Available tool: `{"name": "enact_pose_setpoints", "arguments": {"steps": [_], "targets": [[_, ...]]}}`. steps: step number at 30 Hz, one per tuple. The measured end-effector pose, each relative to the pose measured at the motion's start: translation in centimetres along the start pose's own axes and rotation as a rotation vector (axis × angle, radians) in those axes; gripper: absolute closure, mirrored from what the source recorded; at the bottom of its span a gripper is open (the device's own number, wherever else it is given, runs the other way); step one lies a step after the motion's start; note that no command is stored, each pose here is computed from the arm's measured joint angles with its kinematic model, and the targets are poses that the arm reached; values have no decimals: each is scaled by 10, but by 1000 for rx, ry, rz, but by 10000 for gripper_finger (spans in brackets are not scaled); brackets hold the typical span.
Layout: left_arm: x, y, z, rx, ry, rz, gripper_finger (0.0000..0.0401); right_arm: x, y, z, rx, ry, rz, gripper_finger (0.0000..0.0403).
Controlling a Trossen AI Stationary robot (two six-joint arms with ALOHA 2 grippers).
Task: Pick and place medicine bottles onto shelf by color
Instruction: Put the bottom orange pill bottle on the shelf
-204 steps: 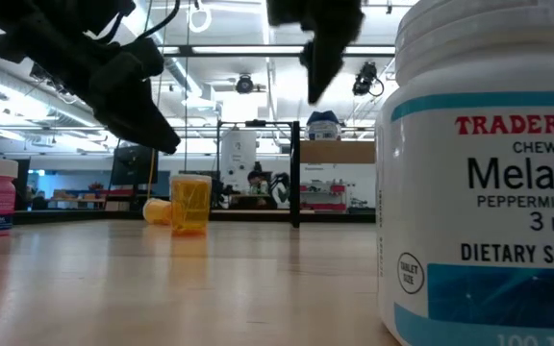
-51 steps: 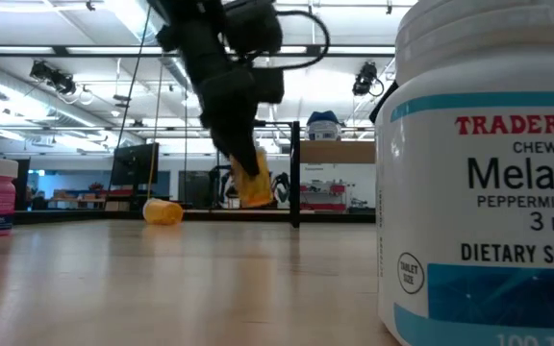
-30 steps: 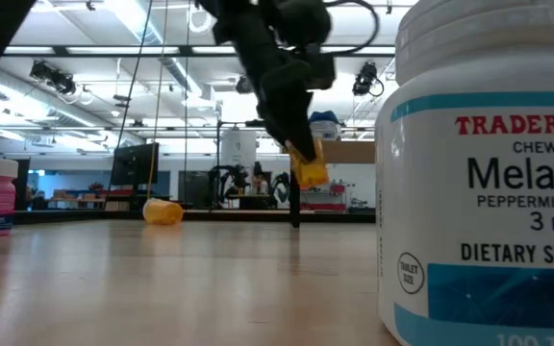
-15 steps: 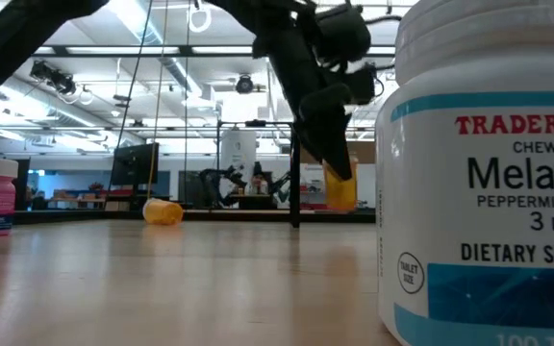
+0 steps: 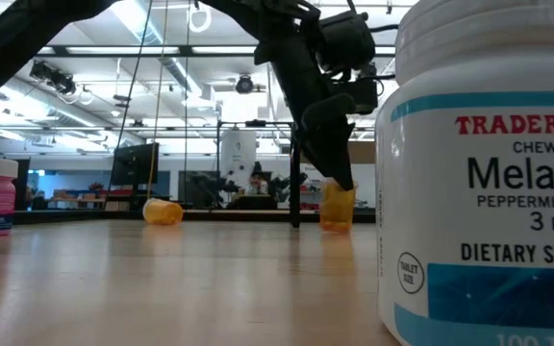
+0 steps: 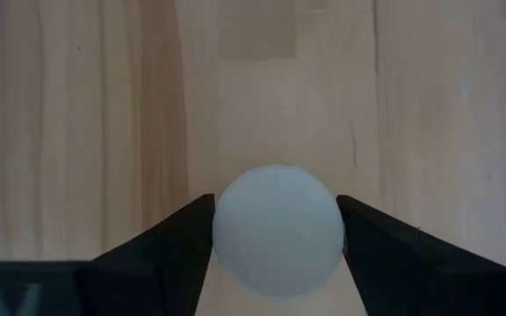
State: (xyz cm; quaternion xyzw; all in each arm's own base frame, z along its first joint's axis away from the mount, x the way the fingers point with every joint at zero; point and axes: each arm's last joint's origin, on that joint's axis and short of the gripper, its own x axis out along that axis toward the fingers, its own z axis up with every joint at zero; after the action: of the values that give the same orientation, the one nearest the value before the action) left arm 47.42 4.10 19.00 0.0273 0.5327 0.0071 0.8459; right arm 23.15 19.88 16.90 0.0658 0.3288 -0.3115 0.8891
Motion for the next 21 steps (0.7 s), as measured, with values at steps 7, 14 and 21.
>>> {"name": "enact_pose_setpoints", "arguments": {"steps": [7, 14, 21], "targets": [[0, 0, -2, 0, 21, 8, 156, 0, 0, 0, -2, -1, -1, 113], [-10, 1, -7, 28, 75, 33, 156, 0, -1, 2, -7, -64, -21, 113], [-42, 1, -5, 28, 60, 38, 156, 2, -4, 4, -26, -87, -48, 113]]}}
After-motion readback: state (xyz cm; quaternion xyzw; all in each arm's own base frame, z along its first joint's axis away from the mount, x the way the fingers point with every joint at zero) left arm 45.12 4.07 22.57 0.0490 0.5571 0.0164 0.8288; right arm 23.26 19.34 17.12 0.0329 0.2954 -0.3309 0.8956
